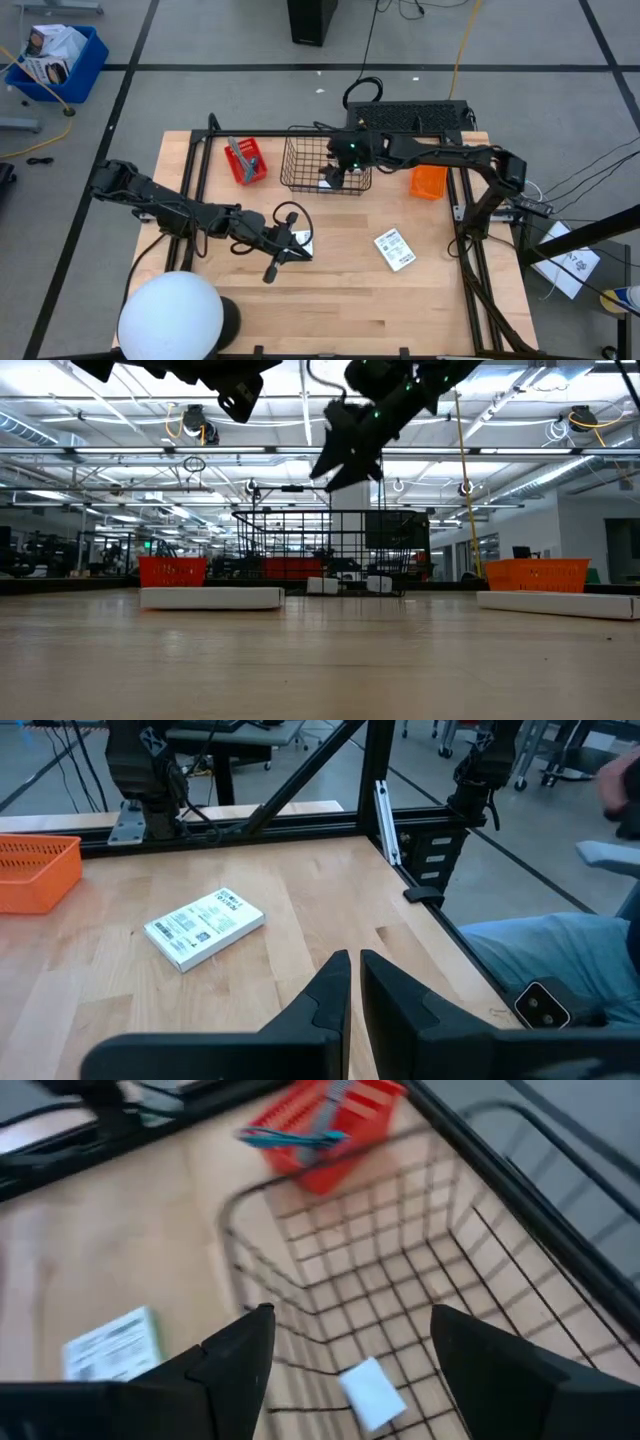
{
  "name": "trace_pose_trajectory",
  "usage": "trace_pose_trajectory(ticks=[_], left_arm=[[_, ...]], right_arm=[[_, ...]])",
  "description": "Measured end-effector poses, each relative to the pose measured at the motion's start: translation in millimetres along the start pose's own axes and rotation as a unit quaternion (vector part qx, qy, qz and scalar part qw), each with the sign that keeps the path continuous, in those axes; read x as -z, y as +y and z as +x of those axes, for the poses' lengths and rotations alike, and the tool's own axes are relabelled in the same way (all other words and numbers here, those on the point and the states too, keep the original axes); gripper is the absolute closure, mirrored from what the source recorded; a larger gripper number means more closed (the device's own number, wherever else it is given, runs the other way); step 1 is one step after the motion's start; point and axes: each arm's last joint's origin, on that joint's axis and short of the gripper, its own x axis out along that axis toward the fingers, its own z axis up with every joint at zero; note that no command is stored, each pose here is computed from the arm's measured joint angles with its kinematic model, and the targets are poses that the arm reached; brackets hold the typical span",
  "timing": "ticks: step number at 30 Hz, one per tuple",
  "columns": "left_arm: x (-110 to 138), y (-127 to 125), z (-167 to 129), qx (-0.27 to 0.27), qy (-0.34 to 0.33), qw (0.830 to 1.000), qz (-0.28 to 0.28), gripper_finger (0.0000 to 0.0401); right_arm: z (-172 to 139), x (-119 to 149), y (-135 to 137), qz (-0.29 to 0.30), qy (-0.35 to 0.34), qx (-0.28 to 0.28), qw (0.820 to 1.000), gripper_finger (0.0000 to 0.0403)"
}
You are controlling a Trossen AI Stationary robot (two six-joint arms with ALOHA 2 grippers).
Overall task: Pick and place items into bin
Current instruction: Put the right card reader box into the orange bin
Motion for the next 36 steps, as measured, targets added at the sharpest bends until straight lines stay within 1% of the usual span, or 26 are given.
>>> trace_pose_trajectory(ticks=[3, 8, 13, 17, 18, 22, 27, 31, 36], left_arm=[[-0.1, 0.0, 0.0, 0.0, 0.0, 1.0, 0.0, 0.037], [-0.4, 0.0, 0.0, 0.0, -0.002, 1.0, -0.001, 0.037], [-1.2, -0.1, 0.0, 0.0, -0.006, 1.0, -0.001, 0.037], [-1.8, -0.1, 0.0, 0.001, -0.009, 1.0, -0.016, 0.037], [-1.8, -0.1, 0.0, 0.001, -0.009, 1.0, -0.019, 0.037], [-2.2, 0.1, 0.0, -0.003, -0.011, 1.0, -0.021, 0.037], [-2.9, 0.8, -0.1, -0.012, -0.016, 0.999, -0.032, 0.037], [-2.6, 0.8, -0.1, -0.012, -0.014, 0.999, -0.041, 0.037], [-2.7, 0.8, -0.1, -0.012, -0.015, 0.999, -0.04, 0.037]], right_arm=[[-13.2, -2.0, 21.6, -0.031, -0.013, -0.024, 0.999, 0.0145], [-31.1, 0.2, 60.1, -0.064, -0.027, -0.069, 0.995, 0.0145], [-41.0, 14.4, 103.7, -0.103, -0.016, -0.12, 0.987, 0.0145], [-53.5, 30.2, 137.4, -0.138, 0.004, -0.16, 0.977, 0.0145], [-56.4, 34.3, 145.0, -0.138, 0.011, -0.17, 0.976, 0.0145], [-67.9, 51.5, 175.7, -0.125, 0.032, -0.209, 0.969, 0.0145], [-72.9, 86.5, 201.0, -0.095, 0.078, -0.24, 0.963, 0.0145], [-75.4, 111.3, 210.8, -0.056, 0.119, -0.244, 0.961, 0.0145], [-71.0, 141.4, 209.1, 0.021, 0.183, -0.215, 0.959, 0.0145]])
